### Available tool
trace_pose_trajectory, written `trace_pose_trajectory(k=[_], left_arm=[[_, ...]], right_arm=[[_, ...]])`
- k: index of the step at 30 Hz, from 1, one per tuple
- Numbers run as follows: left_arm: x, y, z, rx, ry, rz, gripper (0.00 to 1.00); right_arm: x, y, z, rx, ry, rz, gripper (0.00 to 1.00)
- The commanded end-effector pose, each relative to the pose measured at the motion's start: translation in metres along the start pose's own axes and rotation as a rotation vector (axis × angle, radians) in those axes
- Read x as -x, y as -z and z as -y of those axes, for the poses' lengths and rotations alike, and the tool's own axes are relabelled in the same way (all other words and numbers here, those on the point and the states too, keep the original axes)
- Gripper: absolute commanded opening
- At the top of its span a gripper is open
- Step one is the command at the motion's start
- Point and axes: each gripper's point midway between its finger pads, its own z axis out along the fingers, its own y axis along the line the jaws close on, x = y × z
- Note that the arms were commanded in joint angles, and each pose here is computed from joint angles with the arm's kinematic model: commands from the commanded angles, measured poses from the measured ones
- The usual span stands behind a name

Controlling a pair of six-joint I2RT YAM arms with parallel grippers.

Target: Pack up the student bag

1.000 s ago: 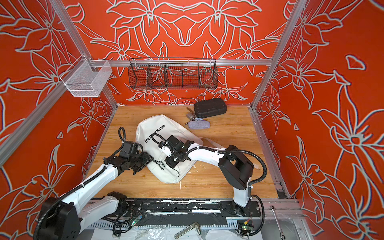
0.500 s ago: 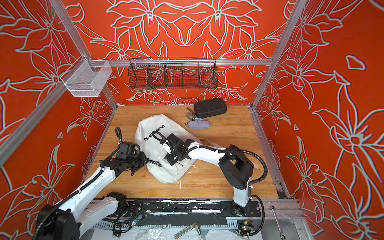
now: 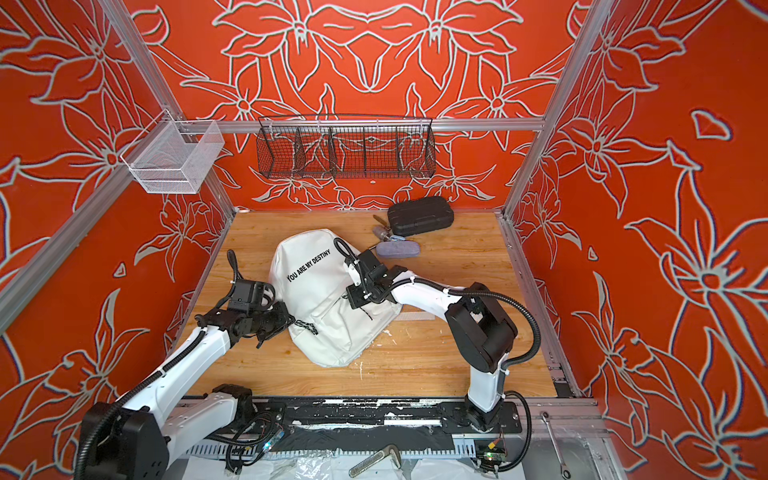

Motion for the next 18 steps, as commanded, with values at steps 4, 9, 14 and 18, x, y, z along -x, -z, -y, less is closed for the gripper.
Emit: trace_pose_trajectory(k=[4, 9, 14, 18], left_arm=[[0.004, 0.017, -0.018, 0.059, 0.035, 0.102, 0.00], [0.012, 0.034, -0.021, 0.052, 0.040, 0.217, 0.00], [0.006, 0.031, -0.024, 0.043, 0.074, 0.205, 0.00], [0.008, 0.033, -0.022, 0.040, 0.068, 0.207, 0.00]], right_arm=[[0.014, 0.017, 0.047, -0.135, -0.056, -0.002, 0.00], [0.022, 0.024, 0.062, -0.190, -0.032, -0.020, 0.00], [0.023, 0.025, 0.078, -0.247, -0.018, -0.050, 0.00], [0.036, 0.025, 0.081, -0.269, 0.005, -0.032, 0.00]])
